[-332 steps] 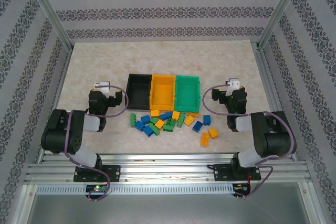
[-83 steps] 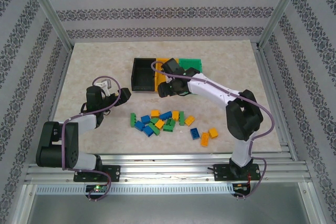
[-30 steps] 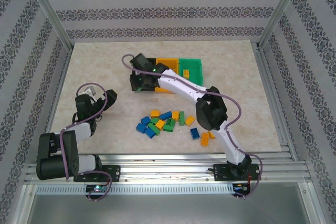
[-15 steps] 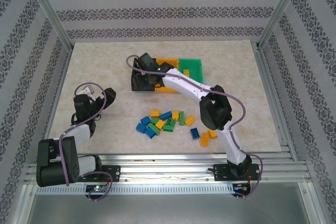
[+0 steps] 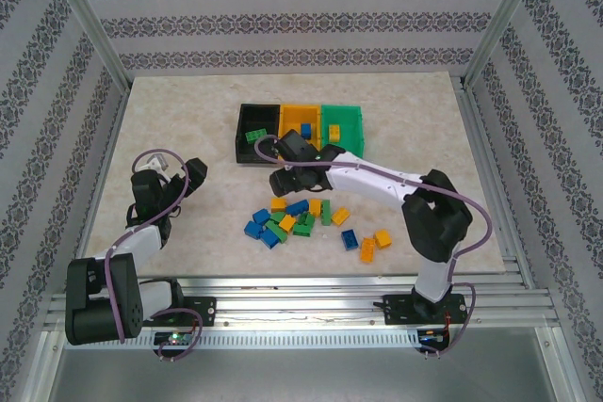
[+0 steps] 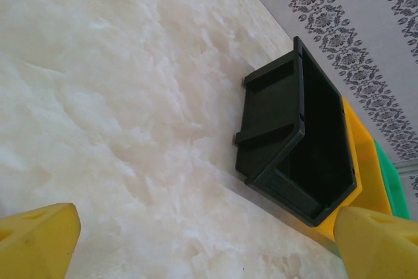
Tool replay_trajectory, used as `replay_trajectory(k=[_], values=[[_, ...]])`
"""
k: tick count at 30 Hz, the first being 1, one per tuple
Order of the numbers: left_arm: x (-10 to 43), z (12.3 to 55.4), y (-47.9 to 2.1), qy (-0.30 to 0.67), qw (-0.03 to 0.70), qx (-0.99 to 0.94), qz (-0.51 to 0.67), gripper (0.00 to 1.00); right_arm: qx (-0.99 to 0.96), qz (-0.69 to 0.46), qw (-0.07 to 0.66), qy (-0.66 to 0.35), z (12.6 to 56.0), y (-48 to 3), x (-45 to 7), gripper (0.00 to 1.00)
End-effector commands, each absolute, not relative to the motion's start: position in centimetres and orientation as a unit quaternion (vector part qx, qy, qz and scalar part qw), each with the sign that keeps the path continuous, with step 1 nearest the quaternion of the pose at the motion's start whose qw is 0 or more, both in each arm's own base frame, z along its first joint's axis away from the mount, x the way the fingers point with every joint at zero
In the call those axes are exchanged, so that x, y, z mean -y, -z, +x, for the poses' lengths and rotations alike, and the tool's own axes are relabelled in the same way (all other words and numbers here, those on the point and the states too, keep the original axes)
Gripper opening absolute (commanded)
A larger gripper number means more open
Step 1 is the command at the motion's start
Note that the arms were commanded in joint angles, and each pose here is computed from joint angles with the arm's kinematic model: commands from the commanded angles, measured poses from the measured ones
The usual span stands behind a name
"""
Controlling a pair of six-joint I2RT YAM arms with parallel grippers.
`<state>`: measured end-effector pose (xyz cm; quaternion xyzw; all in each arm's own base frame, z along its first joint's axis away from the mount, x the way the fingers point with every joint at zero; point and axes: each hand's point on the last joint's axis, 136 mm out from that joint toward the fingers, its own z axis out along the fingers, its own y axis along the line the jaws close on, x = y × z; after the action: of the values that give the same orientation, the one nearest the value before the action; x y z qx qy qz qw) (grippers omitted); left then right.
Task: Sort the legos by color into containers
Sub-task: Pick up the lego from the center of the table.
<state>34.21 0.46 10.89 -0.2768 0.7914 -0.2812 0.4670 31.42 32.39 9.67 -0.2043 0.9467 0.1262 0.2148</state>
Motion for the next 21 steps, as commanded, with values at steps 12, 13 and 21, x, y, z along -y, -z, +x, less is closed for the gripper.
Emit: replay_trajectory(k=[12, 13, 21], values=[[0.8, 34.7, -11.5, 0.305, 0.466, -0.791, -0.255, 1.00, -0.925, -0.350, 0.116, -0.087, 26.8, -5.5, -30.7, 0.64], [0.9, 34.7, -11.5, 0.306, 0.464, -0.792, -0.253, 1.00, -0.921, -0.368, 0.113, -0.066, 26.9, -5.5, -30.3, 0.64], [1.4, 35.1, -11.2, 0.321, 0.455, -0.793, -0.246, 1.00, -0.883, -0.458, 0.103, -0.020, 27.3, -6.8, -29.3, 0.64]])
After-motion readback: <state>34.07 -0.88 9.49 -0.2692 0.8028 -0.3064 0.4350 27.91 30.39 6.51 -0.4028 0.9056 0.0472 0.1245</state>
